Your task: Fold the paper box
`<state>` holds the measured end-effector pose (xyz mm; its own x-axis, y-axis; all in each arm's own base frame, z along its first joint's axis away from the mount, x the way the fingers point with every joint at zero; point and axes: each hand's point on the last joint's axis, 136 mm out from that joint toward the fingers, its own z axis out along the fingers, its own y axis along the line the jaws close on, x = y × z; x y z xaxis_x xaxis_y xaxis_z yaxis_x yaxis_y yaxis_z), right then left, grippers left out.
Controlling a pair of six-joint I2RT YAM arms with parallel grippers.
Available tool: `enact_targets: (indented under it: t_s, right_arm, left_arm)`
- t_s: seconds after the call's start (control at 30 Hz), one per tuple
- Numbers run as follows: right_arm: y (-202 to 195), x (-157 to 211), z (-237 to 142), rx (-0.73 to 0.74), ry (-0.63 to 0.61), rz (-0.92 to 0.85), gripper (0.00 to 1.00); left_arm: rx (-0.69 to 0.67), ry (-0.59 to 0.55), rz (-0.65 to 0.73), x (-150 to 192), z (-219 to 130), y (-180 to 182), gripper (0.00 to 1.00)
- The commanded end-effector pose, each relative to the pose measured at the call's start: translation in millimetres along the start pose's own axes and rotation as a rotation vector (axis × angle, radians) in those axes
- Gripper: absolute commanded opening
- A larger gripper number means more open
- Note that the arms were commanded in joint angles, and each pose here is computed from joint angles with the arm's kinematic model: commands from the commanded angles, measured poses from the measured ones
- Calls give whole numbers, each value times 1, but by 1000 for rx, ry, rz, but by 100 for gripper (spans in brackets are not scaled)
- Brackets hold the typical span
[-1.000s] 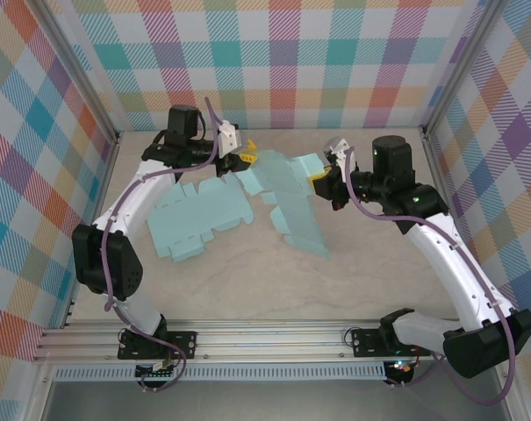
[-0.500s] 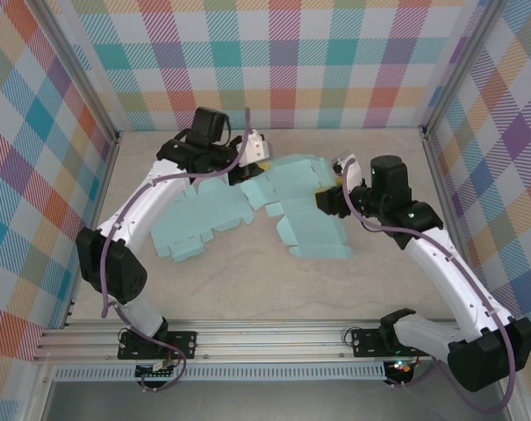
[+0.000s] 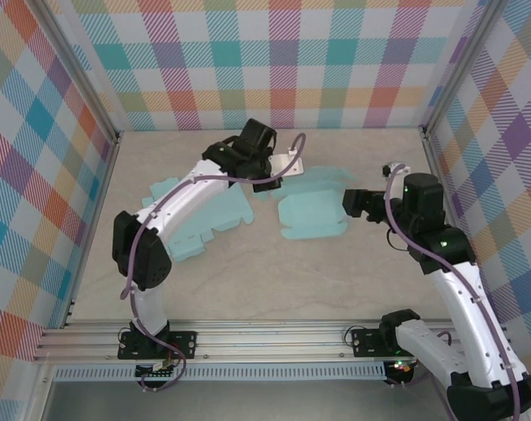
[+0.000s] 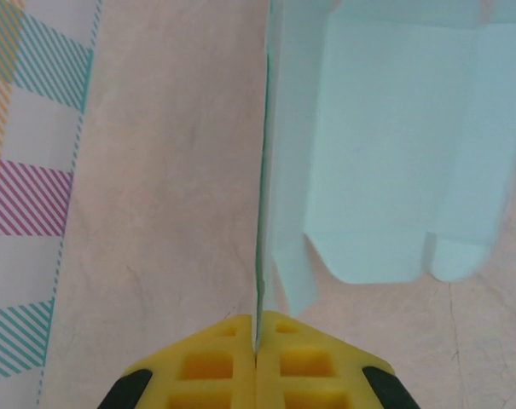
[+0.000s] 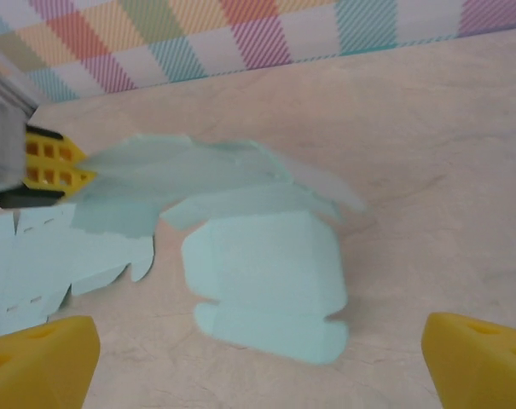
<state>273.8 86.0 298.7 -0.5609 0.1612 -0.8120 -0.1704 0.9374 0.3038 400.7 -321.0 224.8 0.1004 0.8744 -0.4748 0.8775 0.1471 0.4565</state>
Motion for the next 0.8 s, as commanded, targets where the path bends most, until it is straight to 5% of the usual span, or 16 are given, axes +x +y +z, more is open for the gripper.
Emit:
enact_targets:
  t_s: [0.0,0.17,0.4,0.77]
  right_arm:
    - [-18,-6,-13,102,5,99,99]
    - [-32,-3,-3,162,55,167,100]
    - [-24,-5,22,43,100,257,91]
    - [-28,-7,83,-84,191,362,82]
  left_arm:
    - [-109,17,24,-10,2,26,0]
    - [-135,5,28,-20,30,38,0]
    - [-230,76,96,-17,64,27,0]
    - [-395,-13,80,-22,66,3,0]
